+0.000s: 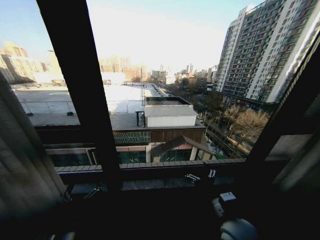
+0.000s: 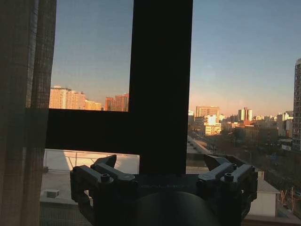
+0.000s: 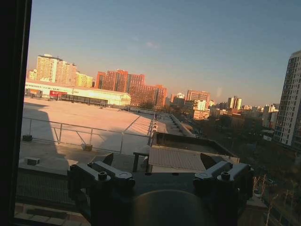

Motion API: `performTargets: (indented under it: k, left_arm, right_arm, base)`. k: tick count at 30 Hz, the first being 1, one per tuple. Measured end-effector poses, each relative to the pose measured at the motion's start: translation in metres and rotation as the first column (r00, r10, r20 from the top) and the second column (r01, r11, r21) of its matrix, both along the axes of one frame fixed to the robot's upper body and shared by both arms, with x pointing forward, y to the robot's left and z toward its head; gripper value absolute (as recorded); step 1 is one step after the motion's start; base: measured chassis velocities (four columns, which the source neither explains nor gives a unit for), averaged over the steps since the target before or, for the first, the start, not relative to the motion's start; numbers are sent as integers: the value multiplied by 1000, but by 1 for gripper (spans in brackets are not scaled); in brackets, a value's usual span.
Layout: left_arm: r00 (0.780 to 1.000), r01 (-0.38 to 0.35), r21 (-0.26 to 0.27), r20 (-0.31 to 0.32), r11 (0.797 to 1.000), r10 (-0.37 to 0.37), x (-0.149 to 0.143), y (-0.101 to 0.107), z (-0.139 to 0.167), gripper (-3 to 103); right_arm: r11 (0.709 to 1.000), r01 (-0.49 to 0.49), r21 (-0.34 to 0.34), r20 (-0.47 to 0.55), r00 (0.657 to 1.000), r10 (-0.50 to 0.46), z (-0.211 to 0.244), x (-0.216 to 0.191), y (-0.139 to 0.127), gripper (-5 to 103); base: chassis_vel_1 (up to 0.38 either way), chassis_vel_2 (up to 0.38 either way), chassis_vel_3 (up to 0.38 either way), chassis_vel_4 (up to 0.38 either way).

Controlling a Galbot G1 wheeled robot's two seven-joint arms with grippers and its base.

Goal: Open the curtains by pulling them apart, changing their state from closed to fully open.

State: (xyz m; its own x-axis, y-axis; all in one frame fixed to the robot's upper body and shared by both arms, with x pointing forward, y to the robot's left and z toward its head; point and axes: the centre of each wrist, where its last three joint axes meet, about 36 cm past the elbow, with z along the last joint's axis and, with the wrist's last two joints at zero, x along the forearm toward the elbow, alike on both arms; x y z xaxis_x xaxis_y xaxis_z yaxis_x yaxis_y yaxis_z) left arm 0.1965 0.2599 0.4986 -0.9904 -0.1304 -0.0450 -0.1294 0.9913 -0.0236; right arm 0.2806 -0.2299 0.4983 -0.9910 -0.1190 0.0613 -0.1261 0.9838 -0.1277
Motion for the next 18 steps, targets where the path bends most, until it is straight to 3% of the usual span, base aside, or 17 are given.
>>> performTargets:
  k: [18]
  left_arm:
    - [1000,-8,-4,4,1000,8,0,0,0,100]
  right_arm:
    - [1000,-17,1,-1,1000,17,0,-3,3,100]
  base:
    - [321,386,-317,-393]
